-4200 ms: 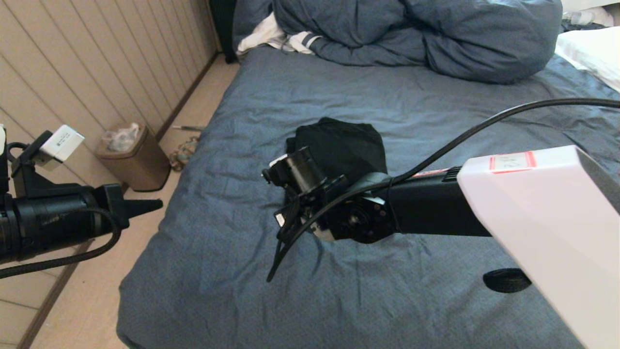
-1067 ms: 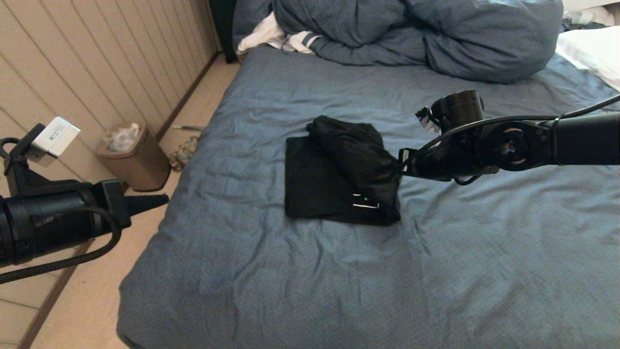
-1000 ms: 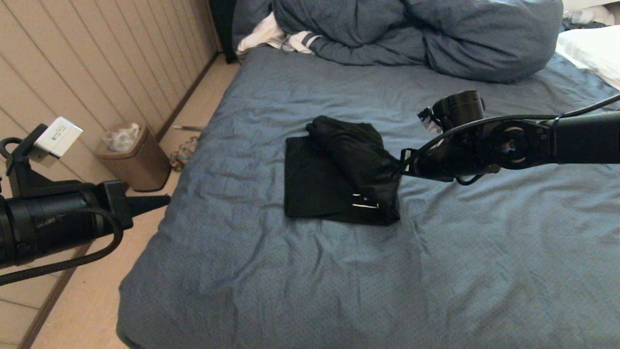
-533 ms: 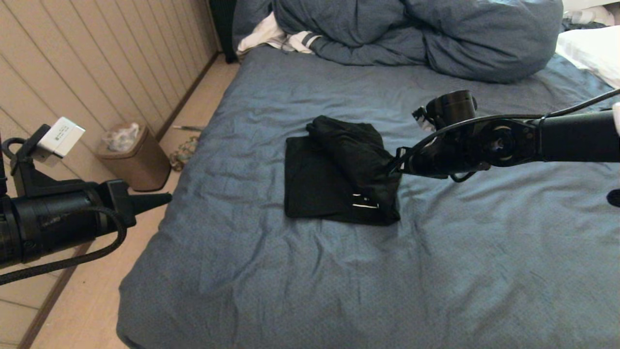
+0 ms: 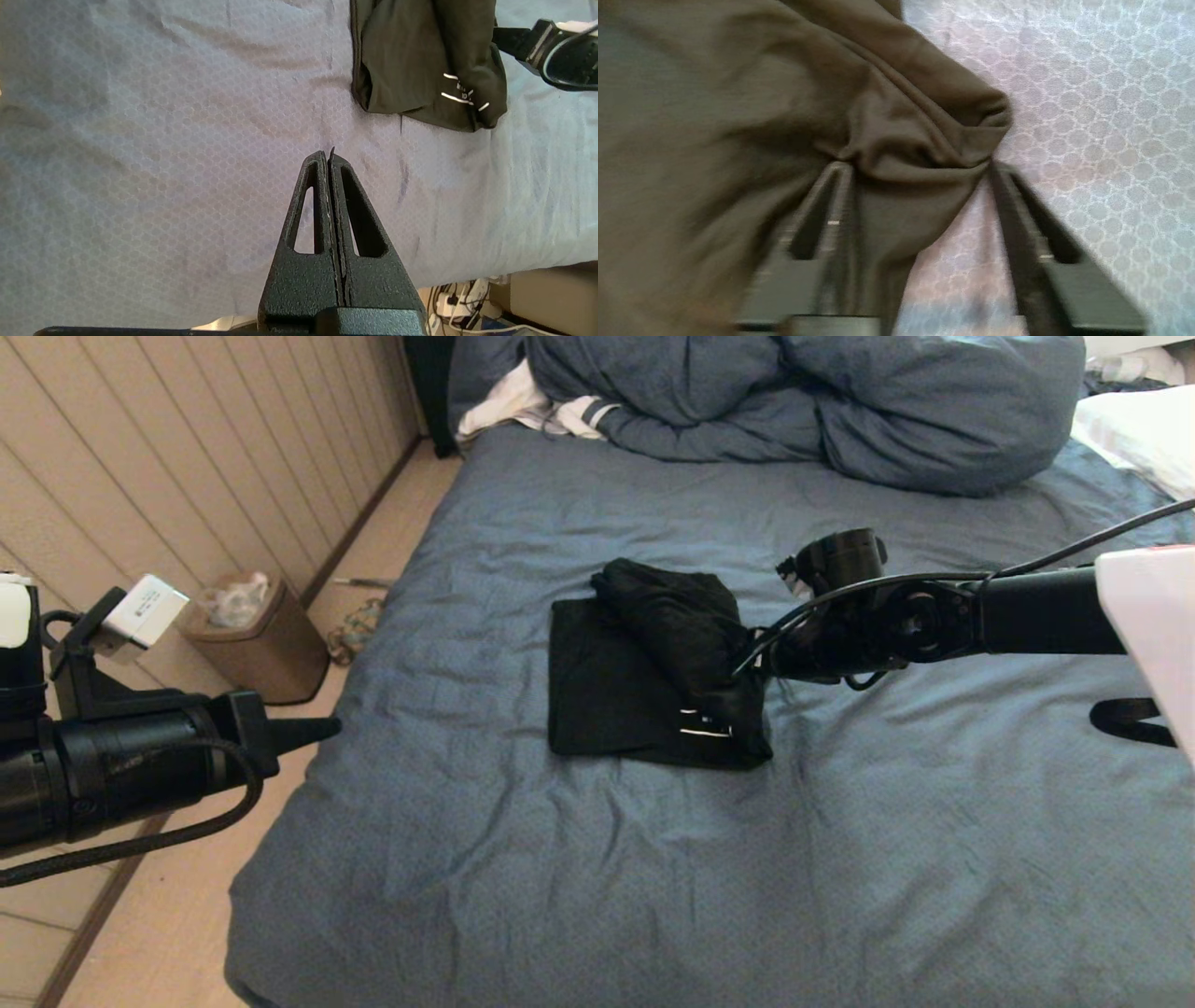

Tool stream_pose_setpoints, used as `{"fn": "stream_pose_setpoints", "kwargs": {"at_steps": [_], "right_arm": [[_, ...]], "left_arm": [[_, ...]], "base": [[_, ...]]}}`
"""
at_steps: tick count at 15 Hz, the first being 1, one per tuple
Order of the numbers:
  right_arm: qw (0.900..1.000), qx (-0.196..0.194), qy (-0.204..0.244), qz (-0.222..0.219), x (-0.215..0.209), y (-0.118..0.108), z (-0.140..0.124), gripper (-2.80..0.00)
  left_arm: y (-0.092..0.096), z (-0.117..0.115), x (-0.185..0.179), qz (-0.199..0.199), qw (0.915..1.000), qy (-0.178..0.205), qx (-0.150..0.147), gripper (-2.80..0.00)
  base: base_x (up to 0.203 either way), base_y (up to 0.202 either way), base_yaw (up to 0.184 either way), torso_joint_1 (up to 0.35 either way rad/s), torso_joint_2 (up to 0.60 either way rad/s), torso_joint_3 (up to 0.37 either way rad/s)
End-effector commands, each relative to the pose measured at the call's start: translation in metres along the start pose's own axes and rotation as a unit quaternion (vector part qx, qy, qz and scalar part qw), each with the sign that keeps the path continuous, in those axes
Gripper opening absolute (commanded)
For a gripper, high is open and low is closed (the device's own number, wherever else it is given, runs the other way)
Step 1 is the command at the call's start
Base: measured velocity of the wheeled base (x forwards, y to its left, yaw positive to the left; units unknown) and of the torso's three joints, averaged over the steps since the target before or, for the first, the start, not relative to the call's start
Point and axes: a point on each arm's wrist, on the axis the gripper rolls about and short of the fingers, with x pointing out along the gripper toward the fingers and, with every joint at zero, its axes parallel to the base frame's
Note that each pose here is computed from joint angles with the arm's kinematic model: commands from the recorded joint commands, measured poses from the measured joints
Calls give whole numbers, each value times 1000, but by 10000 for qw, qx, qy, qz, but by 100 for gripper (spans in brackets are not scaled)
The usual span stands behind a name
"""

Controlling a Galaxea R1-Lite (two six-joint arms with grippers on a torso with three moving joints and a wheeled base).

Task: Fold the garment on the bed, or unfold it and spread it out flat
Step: Unford the black T-shirt

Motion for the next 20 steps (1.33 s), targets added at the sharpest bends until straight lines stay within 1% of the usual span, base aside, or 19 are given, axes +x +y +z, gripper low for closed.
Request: {"fn": "stream_pose_setpoints", "kwargs": {"at_steps": [1,2,4,7,10,13,15,17,20], "right_arm": [[10000,19,8,-7,1,0,0,-280],[10000,43,-31,-23,-2,-1,2,-280],[9996,102,-250,-51,-20,-8,15,-280],[9976,245,-617,-216,-49,-30,35,-280],[9955,400,-710,-493,-69,-56,39,-280],[9924,591,-623,-879,-88,-94,31,-280],[9917,737,-411,-975,-97,-114,17,-280],[9901,851,-254,-1090,-98,-128,1,-280],[9884,893,-367,-1170,-92,-141,-22,-280]], "left_arm": [[0,0,1,-4,10000,15,-14,-280],[-1,0,1,-13,10000,12,-10,-280],[-2,-1,1,-43,10000,30,2,-280],[-5,-3,-2,-108,9999,17,41,-280],[-10,-5,-6,-210,9997,19,91,-280],[-10,-8,-8,-220,9997,30,101,-280],[-8,-13,-9,-194,9997,89,95,-280],[-8,-14,-10,-188,9997,103,93,-280],[-6,-17,-10,-167,9997,131,100,-280]], "base": [[0,0,0,0,0,0],[0,0,0,0,0,0],[0,0,0,0,0,0],[0,0,0,0,0,0],[0,0,0,0,0,0],[0,0,0,0,0,0],[0,0,0,0,0,0],[0,0,0,0,0,0],[0,0,0,0,0,0]]}}
